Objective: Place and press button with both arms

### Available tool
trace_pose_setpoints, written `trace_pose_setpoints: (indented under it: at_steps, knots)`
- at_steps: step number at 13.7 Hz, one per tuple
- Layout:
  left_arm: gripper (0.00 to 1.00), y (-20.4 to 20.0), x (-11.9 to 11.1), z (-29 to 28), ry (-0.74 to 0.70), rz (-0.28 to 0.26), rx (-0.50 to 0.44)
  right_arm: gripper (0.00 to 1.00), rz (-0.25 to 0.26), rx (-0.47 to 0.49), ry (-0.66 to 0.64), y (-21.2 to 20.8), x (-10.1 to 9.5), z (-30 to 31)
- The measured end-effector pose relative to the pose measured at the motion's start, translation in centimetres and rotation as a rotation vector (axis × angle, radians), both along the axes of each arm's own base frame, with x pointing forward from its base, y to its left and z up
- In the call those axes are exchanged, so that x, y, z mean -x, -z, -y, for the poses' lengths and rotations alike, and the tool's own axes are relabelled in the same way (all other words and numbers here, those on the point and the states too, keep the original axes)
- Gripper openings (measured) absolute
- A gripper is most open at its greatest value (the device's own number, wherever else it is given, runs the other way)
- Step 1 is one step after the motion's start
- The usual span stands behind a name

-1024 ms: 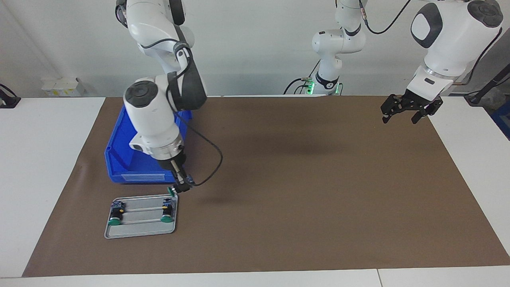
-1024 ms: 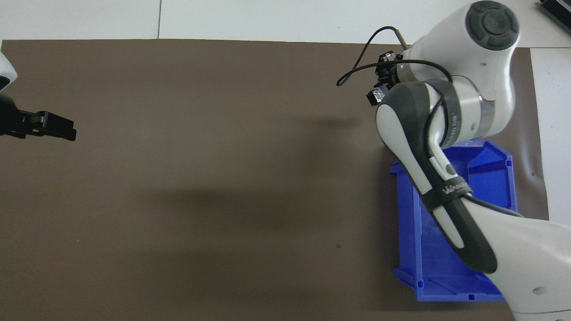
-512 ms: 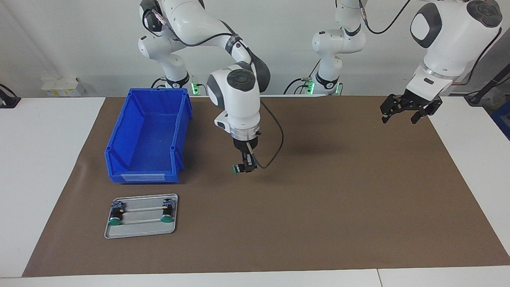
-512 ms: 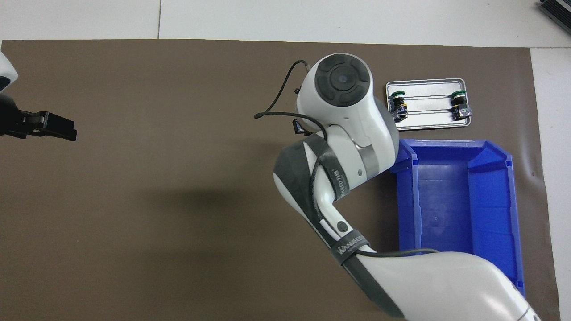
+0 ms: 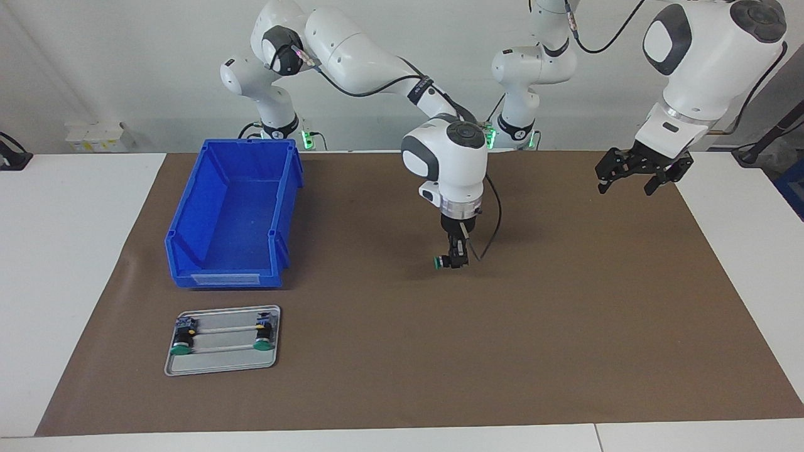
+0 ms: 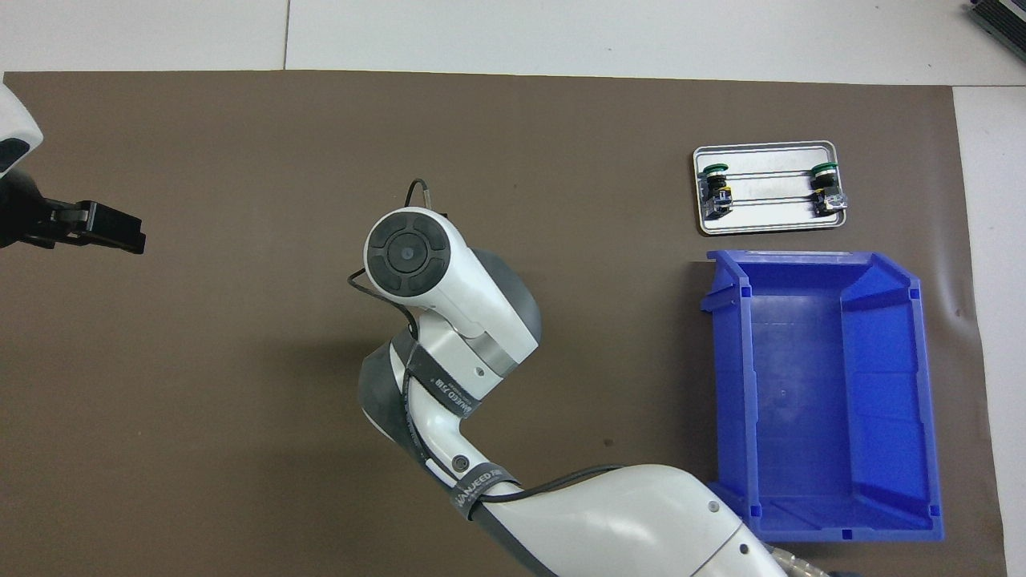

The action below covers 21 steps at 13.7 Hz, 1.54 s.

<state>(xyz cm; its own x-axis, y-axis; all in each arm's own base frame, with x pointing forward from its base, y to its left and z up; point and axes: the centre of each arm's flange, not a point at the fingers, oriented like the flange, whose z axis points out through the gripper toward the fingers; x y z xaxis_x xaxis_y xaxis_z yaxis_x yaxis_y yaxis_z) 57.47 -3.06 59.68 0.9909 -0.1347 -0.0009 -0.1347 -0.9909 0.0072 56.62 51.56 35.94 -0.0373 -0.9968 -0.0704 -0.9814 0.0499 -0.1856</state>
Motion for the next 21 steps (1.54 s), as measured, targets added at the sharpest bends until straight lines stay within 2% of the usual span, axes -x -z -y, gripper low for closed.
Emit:
trace_pose_setpoints:
  at_steps: [2, 5, 7, 9, 12, 14, 16, 19, 20, 21]
  knots:
    - [1.00, 0.1, 0.1, 0.9, 0.032, -0.001, 0.000, 0.41, 0.011, -0.020, 0.006, 0.2, 1.3, -1.8]
    - [1.00, 1.2, 0.3, 1.4, 0.189, -0.003, 0.000, 0.41, 0.014, -0.030, -0.013, 0.6, 3.4, -4.1]
    - [1.00, 2.0, 0.6, 1.3, 0.287, 0.011, -0.001, 0.41, 0.002, 0.003, -0.038, 3.0, 4.6, -5.2]
    - [1.00, 2.6, 0.6, 1.6, 0.349, 0.037, 0.017, 0.41, -0.001, 0.024, -0.045, 5.1, 4.8, -5.5]
    - [1.00, 3.3, 0.9, 2.2, 0.457, 0.063, 0.068, 0.41, 0.007, 0.018, -0.045, 5.1, 4.7, -5.6]
    - [1.00, 3.9, 1.4, 2.3, 0.535, 0.061, 0.080, 0.41, 0.013, 0.018, -0.046, 5.3, 4.8, -5.8]
    - [1.00, 4.9, 2.0, 2.3, 0.615, 0.056, 0.086, 0.57, 0.044, 0.014, -0.063, 5.5, 4.9, -6.2]
    - [1.00, 6.1, 2.7, 2.3, 0.735, 0.048, 0.097, 0.92, 0.068, 0.026, -0.086, 4.8, 5.2, -6.6]
    - [1.00, 6.5, 2.9, 2.5, 0.768, 0.044, 0.100, 1.00, 0.074, 0.036, -0.105, 4.0, 5.1, -6.4]
    - [1.00, 7.0, 3.1, 2.8, 0.794, 0.044, 0.101, 1.00, 0.076, 0.051, -0.139, 3.0, 4.8, -5.9]
